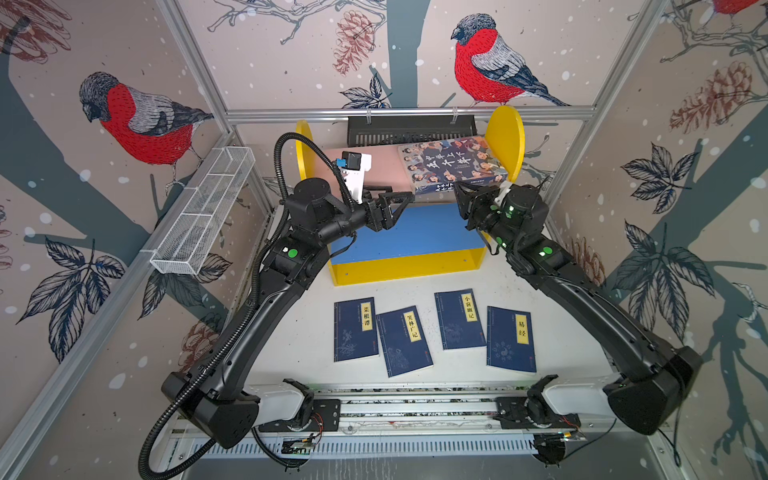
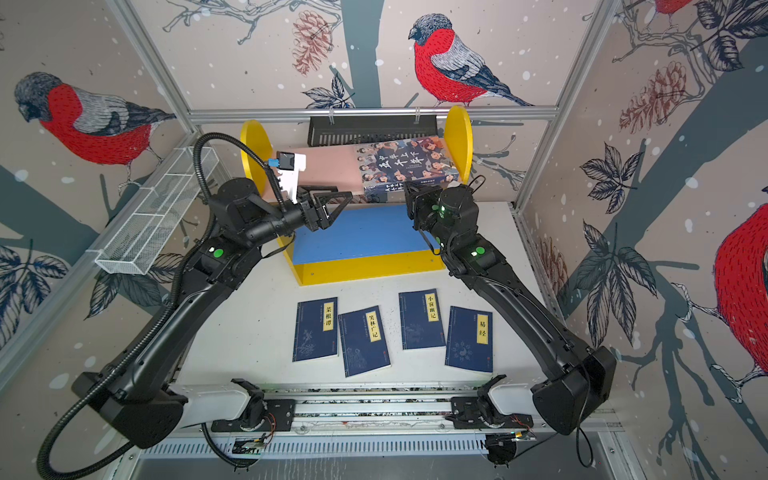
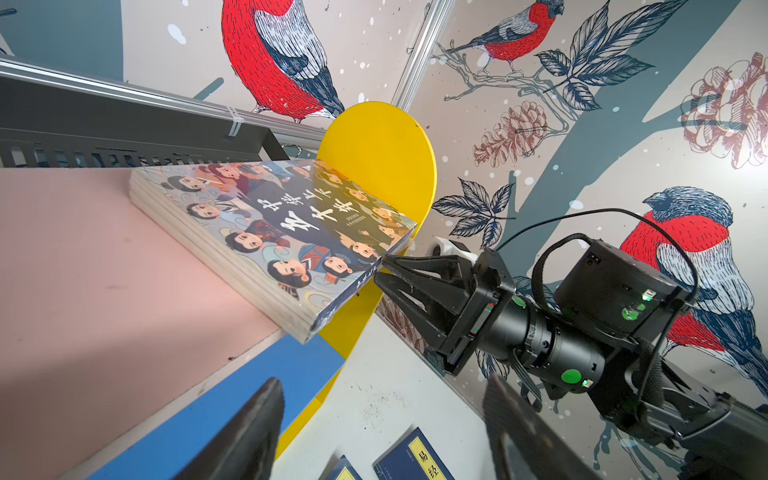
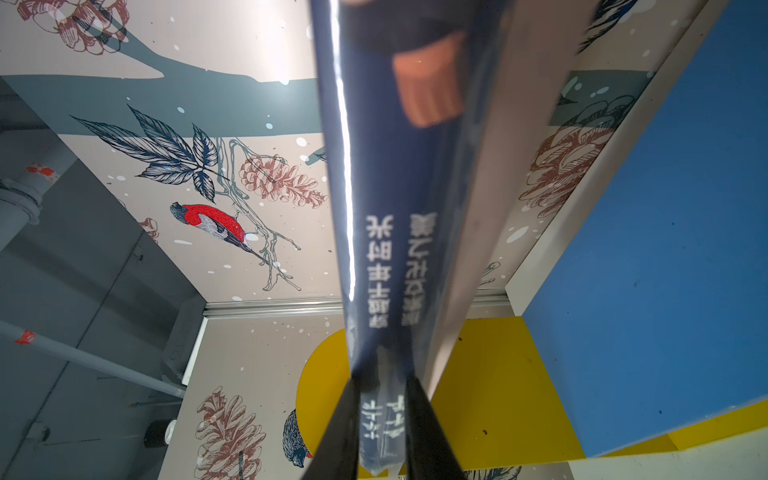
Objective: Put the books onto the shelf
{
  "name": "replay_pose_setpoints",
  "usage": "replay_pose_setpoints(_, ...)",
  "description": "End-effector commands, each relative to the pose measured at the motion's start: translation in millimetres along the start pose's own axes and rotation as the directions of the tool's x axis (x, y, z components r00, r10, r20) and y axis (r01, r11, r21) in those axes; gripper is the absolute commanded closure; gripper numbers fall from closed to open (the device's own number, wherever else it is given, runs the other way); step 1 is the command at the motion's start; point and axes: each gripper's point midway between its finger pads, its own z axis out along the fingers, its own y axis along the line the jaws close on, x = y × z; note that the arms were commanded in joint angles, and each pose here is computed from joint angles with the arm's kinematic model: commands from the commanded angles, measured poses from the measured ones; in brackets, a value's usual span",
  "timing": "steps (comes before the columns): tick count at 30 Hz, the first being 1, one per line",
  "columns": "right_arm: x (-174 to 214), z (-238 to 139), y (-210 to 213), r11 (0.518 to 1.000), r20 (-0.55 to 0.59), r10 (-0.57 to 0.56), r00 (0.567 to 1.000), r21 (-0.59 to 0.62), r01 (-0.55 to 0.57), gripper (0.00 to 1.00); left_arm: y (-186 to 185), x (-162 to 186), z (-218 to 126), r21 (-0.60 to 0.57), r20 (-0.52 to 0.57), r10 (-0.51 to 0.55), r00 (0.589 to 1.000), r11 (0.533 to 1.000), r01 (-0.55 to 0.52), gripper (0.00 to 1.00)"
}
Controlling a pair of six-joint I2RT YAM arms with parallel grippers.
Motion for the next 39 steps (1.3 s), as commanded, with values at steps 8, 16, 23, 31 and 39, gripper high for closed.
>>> replay_pose_setpoints(8,3.3,0.4,10.6,0.999,-0.013,0.006,1.0,-0.041,-0.006,0.78,-3.8,-7.5,0.3,0.016,0.027,0.025,0.999,1.0,-0.025,0.24)
replay_pose_setpoints(16,2.3,-1.7,13.8,0.999,-0.012,-0.013,1.0,-0.047,0.012,0.76,-0.7,-7.8,-1.0,-0.009,0.027,0.076,0.997,0.997,-0.076,0.24)
replay_pose_setpoints(23,4.9,-6.0,15.8,0.998,-0.021,-0.011,1.0,-0.058,0.01,0.76,-1.2,-9.4,-5.4,-0.025,0.03,0.117,0.993,0.993,-0.116,0.24)
replay_pose_setpoints(31,41.0,-7.3,21.2,0.997,-0.083,-0.034,0.996,-0.074,0.028,0.76,1.8,-4.7,-14.8,-0.066,0.012,0.141,0.99,0.988,-0.14,0.23)
replay_pose_setpoints(39,73.6,5.3,14.0,0.997,-0.143,-0.035,0.989,-0.068,0.025,0.76,4.2,-13.8,-22.2,-0.109,0.041,0.104,0.994,0.989,-0.099,0.22)
